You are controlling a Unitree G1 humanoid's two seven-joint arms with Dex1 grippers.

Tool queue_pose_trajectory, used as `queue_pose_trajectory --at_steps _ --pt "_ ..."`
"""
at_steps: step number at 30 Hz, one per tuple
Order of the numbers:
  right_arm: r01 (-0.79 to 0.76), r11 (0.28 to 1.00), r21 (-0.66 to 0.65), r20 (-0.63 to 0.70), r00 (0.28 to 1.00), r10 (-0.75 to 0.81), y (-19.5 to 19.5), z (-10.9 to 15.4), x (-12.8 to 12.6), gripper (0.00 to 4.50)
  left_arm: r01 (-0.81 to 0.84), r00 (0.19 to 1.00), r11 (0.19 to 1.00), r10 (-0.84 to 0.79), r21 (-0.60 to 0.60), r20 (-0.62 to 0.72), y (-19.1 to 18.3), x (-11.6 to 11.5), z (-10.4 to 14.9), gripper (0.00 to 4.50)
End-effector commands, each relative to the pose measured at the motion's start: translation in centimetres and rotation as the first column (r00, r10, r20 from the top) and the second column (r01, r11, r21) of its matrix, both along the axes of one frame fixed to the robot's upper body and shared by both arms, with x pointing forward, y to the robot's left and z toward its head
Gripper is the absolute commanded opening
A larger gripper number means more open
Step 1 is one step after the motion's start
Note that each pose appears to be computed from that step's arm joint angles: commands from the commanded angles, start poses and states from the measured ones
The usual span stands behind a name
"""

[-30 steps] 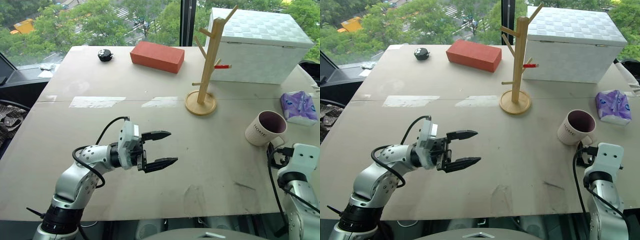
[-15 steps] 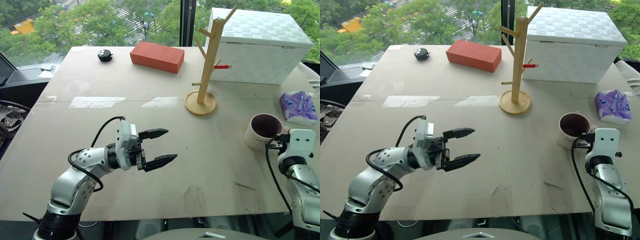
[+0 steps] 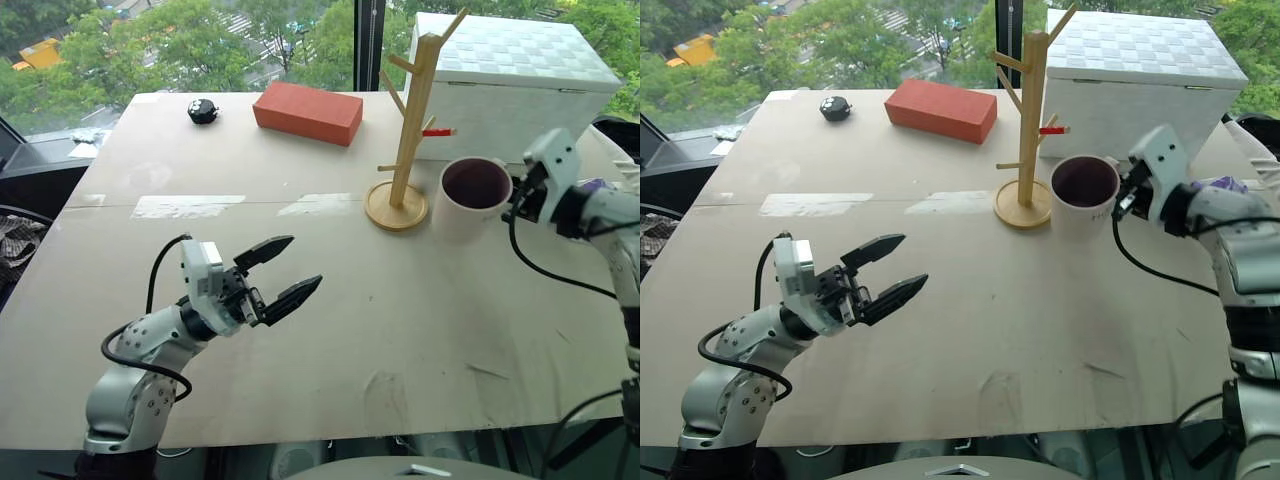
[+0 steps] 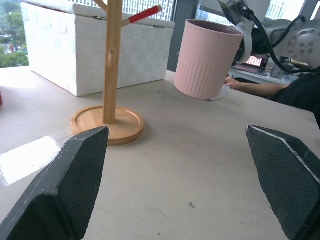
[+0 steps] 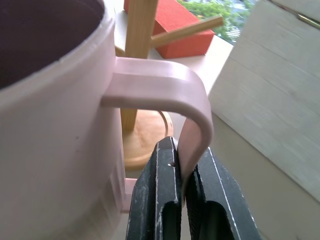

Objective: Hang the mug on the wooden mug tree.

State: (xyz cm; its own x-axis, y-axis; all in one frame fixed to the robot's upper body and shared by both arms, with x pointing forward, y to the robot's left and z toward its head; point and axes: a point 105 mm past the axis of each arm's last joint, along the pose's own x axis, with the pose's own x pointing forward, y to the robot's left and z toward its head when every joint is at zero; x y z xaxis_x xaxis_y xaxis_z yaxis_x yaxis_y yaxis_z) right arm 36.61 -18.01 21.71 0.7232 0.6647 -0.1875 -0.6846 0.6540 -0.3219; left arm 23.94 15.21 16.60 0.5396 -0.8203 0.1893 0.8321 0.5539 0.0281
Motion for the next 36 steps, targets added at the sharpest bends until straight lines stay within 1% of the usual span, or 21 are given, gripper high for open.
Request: queue_pose_trajectory --at_steps 1,2,5,11,15,17,18,20,22,23,25,26,30,34,36 --pt "-0.067 0.997 -0.026 0.023 0.997 0.068 1.4 2.6 1.1 0.04 -0.019 0.999 1.0 0.02 -0.017 0.044 0.6 -0.8 1.3 4.5" --pt "-0.095 0.995 -0.031 0.04 0.995 0.096 2.2 3.6 1.4 0.04 -0.027 0.999 0.999 0.028 -0.024 0.043 0.9 -1.2 1.3 4.5" --pt "-0.136 0.99 -0.034 0.062 0.988 0.138 3.7 5.4 2.0 0.04 -0.052 0.998 0.998 0.053 -0.033 0.041 1.4 -1.9 1.3 4.5" --pt "-0.156 0.986 -0.067 0.06 0.985 0.16 4.8 6.5 3.0 0.04 -0.084 0.995 0.996 0.086 -0.038 0.044 1.8 -2.5 1.5 4.5" --pt "-0.107 0.986 -0.126 0.041 0.993 0.113 5.3 6.1 4.9 0.04 -0.101 0.994 0.994 0.103 -0.044 0.048 2.0 -2.7 1.5 4.5" --pt "-0.12 0.98 -0.157 -0.002 0.993 0.121 5.6 5.1 5.4 0.04 -0.107 0.993 0.993 0.11 -0.047 0.051 2.0 -2.8 1.5 4.5" --pt "-0.098 0.983 -0.154 0.002 0.995 0.099 5.6 4.8 6.0 0.04 -0.111 0.992 0.992 0.114 -0.05 0.054 2.1 -2.7 1.6 4.5" --pt "-0.105 0.98 -0.168 -0.015 0.994 0.104 5.6 3.9 6.4 0.63 -0.119 0.99 0.991 0.123 -0.066 0.064 2.0 -2.7 1.8 4.5" --pt "-0.102 0.983 -0.155 -0.014 0.995 0.101 5.3 3.8 6.6 1.14 -0.119 0.99 0.99 0.124 -0.075 0.07 1.9 -2.8 2.0 4.5" --pt "-0.09 0.985 -0.148 0.015 0.996 0.093 4.9 4.2 6.5 1.7 -0.122 0.989 0.989 0.129 -0.086 0.077 1.9 -2.8 2.2 4.5" --pt "-0.094 0.991 -0.096 0.051 0.994 0.099 4.0 5.1 5.9 2.63 -0.123 0.988 0.987 0.132 -0.099 0.085 1.9 -3.0 2.5 4.5" --pt "-0.095 0.993 -0.068 0.055 0.994 0.099 3.2 5.4 5.5 2.94 -0.121 0.988 0.987 0.13 -0.102 0.087 1.8 -3.1 2.6 4.5" --pt "-0.091 0.995 -0.031 0.053 0.994 0.092 -0.5 4.8 3.2 2.94 -0.109 0.991 0.989 0.116 -0.098 0.073 1.8 -3.5 2.5 4.5" --pt "-0.105 0.994 -0.024 0.05 0.993 0.106 -3.0 3.2 0.0 2.94 -0.098 0.993 0.991 0.104 -0.092 0.061 1.9 -3.5 2.5 4.5" --pt "-0.112 0.994 0.006 0.04 0.993 0.112 -4.1 1.9 -2.1 2.94 -0.097 0.994 0.992 0.101 -0.081 0.05 2.1 -3.3 2.3 4.5"
